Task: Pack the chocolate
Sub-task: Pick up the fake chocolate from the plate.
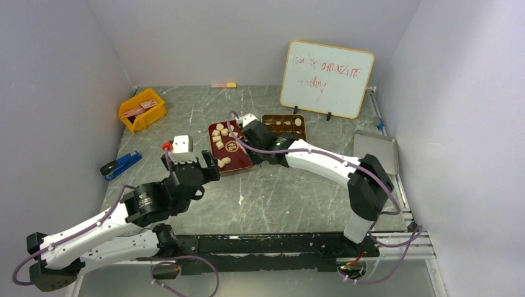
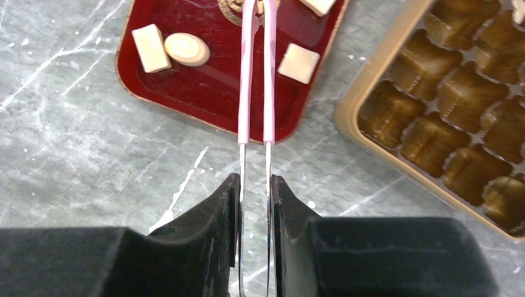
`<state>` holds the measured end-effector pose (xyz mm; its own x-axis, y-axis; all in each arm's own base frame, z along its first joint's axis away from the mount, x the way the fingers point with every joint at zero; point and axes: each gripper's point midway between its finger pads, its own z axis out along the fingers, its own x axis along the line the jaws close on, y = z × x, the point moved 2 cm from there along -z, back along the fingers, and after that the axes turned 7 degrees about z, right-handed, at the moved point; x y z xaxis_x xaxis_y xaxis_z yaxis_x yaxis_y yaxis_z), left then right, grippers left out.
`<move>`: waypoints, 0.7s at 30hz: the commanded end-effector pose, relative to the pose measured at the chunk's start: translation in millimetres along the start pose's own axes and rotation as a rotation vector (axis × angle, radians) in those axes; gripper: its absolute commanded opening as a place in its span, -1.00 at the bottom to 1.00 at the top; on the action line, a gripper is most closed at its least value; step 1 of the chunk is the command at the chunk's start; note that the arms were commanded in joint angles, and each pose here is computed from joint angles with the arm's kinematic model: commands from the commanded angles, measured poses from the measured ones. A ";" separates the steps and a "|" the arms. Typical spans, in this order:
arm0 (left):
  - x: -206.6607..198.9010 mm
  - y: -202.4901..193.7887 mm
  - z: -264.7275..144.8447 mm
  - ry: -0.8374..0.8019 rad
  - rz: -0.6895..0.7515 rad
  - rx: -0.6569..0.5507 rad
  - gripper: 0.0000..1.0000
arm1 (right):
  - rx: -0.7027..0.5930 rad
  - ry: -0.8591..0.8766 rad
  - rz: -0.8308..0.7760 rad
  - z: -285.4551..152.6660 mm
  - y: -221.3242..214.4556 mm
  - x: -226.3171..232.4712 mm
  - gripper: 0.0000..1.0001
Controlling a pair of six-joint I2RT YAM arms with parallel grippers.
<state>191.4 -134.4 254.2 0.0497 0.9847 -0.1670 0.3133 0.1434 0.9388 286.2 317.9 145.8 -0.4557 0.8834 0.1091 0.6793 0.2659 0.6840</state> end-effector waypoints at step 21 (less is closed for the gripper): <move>7.4 15.2 -10.4 -0.010 -0.057 -0.036 0.83 | -0.016 0.034 -0.056 56.2 32.4 66.7 -0.39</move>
<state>187.0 -126.0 259.0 0.0508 0.9810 -0.1870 0.3034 0.1633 0.9388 300.9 395.4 115.8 -0.5166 0.8514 0.0902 0.6691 0.3358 0.6630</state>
